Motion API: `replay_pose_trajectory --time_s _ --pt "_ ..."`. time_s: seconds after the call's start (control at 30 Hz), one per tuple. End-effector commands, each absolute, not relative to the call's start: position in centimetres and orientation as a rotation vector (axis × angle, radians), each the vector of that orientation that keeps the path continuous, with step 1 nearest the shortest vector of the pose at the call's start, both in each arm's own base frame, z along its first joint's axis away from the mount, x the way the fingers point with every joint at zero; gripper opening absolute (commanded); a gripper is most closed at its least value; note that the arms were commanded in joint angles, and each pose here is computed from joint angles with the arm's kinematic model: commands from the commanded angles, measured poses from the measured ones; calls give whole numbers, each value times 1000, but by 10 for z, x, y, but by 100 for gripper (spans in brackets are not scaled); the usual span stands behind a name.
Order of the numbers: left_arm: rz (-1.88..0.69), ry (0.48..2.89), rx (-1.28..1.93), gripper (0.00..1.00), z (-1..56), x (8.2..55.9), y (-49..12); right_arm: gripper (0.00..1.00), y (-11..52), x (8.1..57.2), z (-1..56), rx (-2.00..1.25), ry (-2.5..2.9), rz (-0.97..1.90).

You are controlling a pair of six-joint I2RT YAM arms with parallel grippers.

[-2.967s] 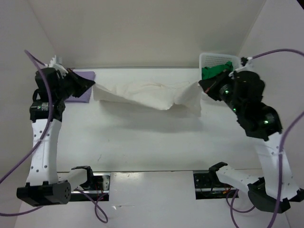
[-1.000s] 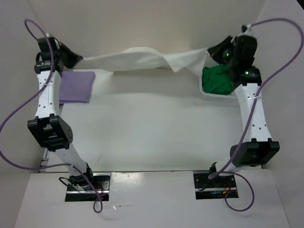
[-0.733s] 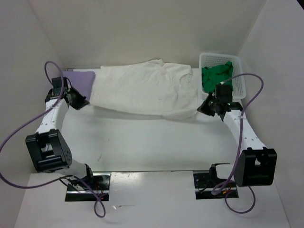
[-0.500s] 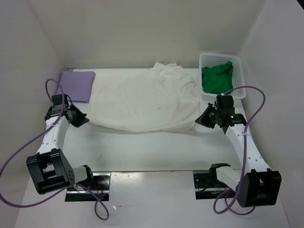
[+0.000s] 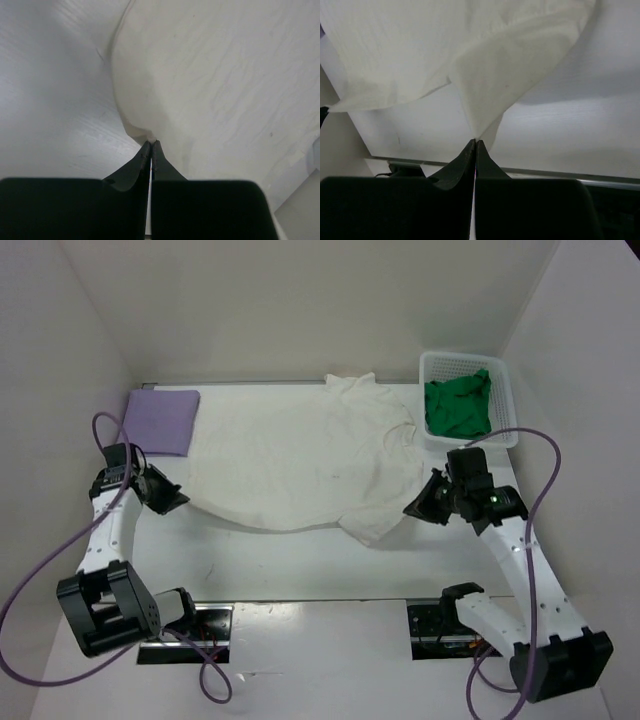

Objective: Fold and stack the t-shirts
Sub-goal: Fold the flattened tshirt in 1/3 of the way

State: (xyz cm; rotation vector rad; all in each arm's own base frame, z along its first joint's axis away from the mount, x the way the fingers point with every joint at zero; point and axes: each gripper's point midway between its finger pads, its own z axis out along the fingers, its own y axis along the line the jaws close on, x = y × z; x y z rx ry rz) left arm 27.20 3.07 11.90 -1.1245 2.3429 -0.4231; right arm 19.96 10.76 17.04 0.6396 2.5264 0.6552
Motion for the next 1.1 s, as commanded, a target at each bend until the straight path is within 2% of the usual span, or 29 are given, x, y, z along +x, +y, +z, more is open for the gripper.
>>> replay_pose_trajectory --time_s 0.0,0.17,0.37,0.63,1.07 --pt "-485 2276 -1089 0 130 310 39 0 110 262 195 628 2383 639" --pt "-516 2267 -1114 0 126 358 51 0 106 353 192 595 2320 566" --pt "-456 2283 -1165 0 97 389 70 0 89 423 175 614 2316 460" --pt "-467 2265 -1194 0 85 425 83 0 71 485 171 644 2274 412" --pt "-480 2242 -1171 0 68 467 81 0 59 546 146 664 2263 326"
